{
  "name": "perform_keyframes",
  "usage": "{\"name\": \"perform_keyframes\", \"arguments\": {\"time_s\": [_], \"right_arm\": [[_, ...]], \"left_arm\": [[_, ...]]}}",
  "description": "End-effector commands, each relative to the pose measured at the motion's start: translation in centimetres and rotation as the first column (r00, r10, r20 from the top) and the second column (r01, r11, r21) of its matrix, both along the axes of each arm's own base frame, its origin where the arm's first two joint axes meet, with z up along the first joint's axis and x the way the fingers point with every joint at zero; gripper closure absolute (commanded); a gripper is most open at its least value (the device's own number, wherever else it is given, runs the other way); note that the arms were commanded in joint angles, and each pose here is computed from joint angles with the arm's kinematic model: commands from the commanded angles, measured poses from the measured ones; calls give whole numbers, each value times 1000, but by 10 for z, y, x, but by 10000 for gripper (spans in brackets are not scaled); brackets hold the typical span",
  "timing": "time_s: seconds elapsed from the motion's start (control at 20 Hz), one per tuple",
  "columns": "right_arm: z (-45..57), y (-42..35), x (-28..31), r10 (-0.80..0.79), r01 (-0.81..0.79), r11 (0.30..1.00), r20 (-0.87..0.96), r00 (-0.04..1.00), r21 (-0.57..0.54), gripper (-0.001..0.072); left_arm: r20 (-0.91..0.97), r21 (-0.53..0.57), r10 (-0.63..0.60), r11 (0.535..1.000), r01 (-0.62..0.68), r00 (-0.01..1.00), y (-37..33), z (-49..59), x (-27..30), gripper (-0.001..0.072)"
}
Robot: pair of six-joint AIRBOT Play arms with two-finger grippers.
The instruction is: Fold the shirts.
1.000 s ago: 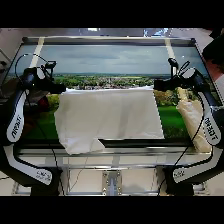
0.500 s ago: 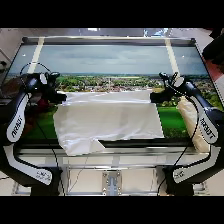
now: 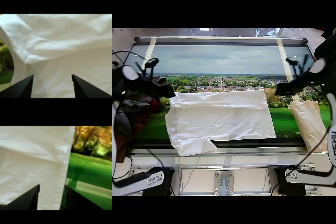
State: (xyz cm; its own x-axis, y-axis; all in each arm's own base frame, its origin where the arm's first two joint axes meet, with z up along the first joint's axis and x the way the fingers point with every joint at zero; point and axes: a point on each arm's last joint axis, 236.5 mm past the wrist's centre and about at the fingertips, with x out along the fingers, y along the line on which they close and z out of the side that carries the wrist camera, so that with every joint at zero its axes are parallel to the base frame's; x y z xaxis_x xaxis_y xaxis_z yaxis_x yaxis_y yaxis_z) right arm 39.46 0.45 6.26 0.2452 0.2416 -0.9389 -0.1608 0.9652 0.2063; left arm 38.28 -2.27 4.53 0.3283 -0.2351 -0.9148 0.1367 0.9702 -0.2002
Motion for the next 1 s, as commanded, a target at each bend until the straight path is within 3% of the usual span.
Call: {"name": "perform_keyframes", "arguments": {"time_s": [0.0,0.15,0.25,0.35,0.45,0.55,0.95], "right_arm": [[38,-23,-35,-97,96,995,92,991,19,359],[26,-27,-42,-152,148,988,130,980,40,359],[30,-26,-33,-164,157,986,169,972,57,358],[36,-21,-25,-176,161,983,201,964,88,359],[40,-19,-22,-176,158,983,217,960,99,358],[41,-18,-21,-176,156,982,218,960,106,358],[43,-11,-21,-176,149,979,215,961,137,359]], "left_arm": [[-87,-69,198,977,-204,976,11,-17,-100,152],[-420,-159,273,917,-366,866,-18,-76,-212,153],[-516,-236,233,886,-399,824,-42,-90,-241,152],[-577,-232,222,878,-418,786,-48,-105,-258,153],[-618,-227,211,874,-429,758,-51,-112,-266,158],[-622,-215,226,871,-441,749,-48,-119,-263,227],[-606,-227,236,864,-450,760,-57,-146,-236,227]]}}
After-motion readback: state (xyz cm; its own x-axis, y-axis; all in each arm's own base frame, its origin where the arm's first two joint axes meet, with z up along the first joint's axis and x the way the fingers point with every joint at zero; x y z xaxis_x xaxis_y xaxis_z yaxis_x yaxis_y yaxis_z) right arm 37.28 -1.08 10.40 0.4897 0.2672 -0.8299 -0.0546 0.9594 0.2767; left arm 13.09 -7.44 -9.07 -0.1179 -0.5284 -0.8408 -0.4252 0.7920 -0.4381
